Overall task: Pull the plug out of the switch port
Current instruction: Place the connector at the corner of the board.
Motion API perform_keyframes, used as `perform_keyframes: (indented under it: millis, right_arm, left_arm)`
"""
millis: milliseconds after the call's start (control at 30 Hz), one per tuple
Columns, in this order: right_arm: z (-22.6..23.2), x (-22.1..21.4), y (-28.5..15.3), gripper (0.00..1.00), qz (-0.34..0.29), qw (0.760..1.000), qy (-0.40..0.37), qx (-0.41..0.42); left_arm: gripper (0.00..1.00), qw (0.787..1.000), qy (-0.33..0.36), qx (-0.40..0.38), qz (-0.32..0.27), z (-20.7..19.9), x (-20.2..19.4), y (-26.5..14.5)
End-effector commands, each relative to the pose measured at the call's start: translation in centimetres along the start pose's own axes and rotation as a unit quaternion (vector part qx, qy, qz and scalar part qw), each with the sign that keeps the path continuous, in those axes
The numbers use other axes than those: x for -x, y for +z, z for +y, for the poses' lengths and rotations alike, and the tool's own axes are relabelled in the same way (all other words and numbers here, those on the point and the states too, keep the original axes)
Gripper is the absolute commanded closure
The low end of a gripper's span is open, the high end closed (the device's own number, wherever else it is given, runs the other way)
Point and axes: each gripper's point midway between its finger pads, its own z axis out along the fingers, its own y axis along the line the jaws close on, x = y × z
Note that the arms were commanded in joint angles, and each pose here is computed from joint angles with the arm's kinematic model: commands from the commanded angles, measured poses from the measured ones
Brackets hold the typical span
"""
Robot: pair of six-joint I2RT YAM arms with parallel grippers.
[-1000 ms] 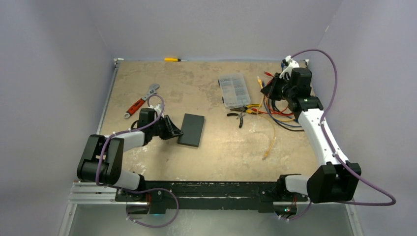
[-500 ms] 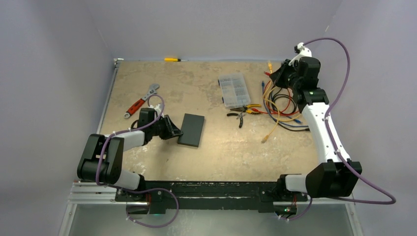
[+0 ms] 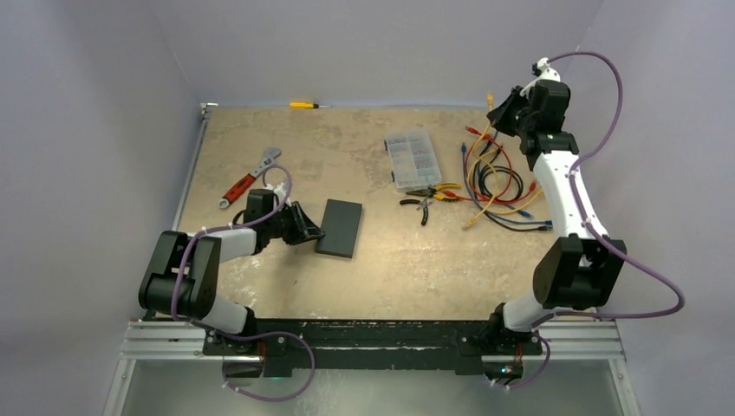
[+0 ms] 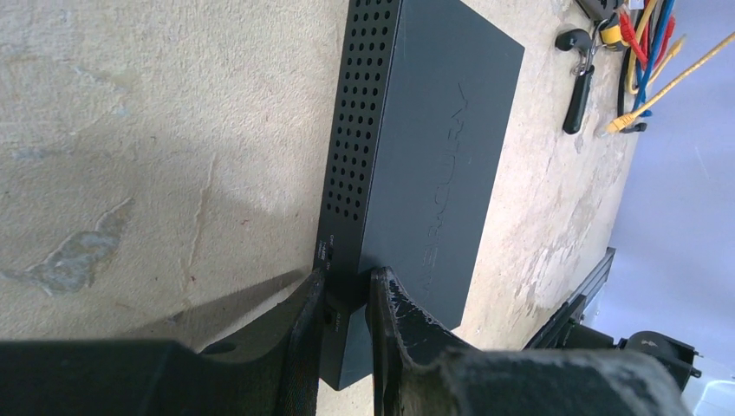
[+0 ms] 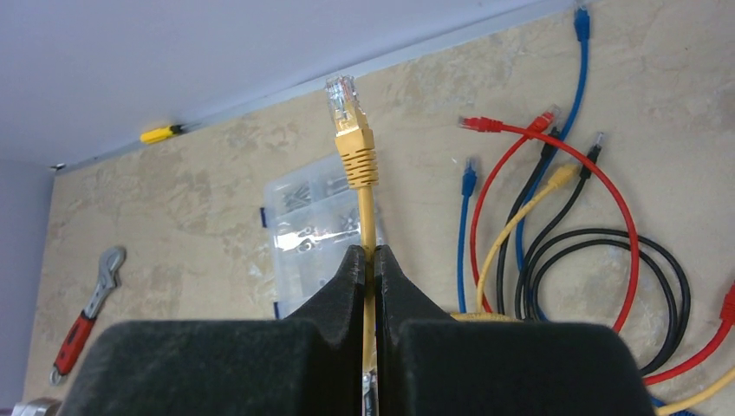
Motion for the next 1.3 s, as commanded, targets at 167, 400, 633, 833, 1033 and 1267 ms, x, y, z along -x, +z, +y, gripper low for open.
perform_keyframes:
  millis: [167,400,633,833,1033,1267]
  right_arm:
    - [-2.2,1.9,4.1,1.00,-0.014,0.999,0.032,0.010]
    - [-5.4,0.0,8.4,0.97,0.025,0.999,0.047,-0.002]
    - [-6.2,-1.7,10.1,0.73,0.055,0.997,0.059,0.008]
    - [-5.7,-0.2,9.2,0.39,0.036,0.998,0.051,0.005]
    - [-4.2,1.1,7.5,0.08,0.011,0.998,0.047,0.032]
    - [-2.3,-0.7,6.5,0.02,0.038,0.995,0.046,0.082]
  left_arm:
    - [0.92,0.994,-0.026,0.101,0.042,5.1,-3.5,0.4]
    - [0.92,0.994,-0.027,0.101,0.043,5.2,-3.6,0.4]
    - [0.92,0.994,-0.024,0.096,0.039,4.8,-3.3,0.3]
    - [0.90,0.996,-0.018,0.087,0.027,4.1,-2.7,0.0]
    - [0.86,0.998,-0.009,0.066,0.007,2.8,-1.7,-0.3]
    - [0.75,0.999,0.007,0.023,-0.043,-0.1,0.6,-1.5]
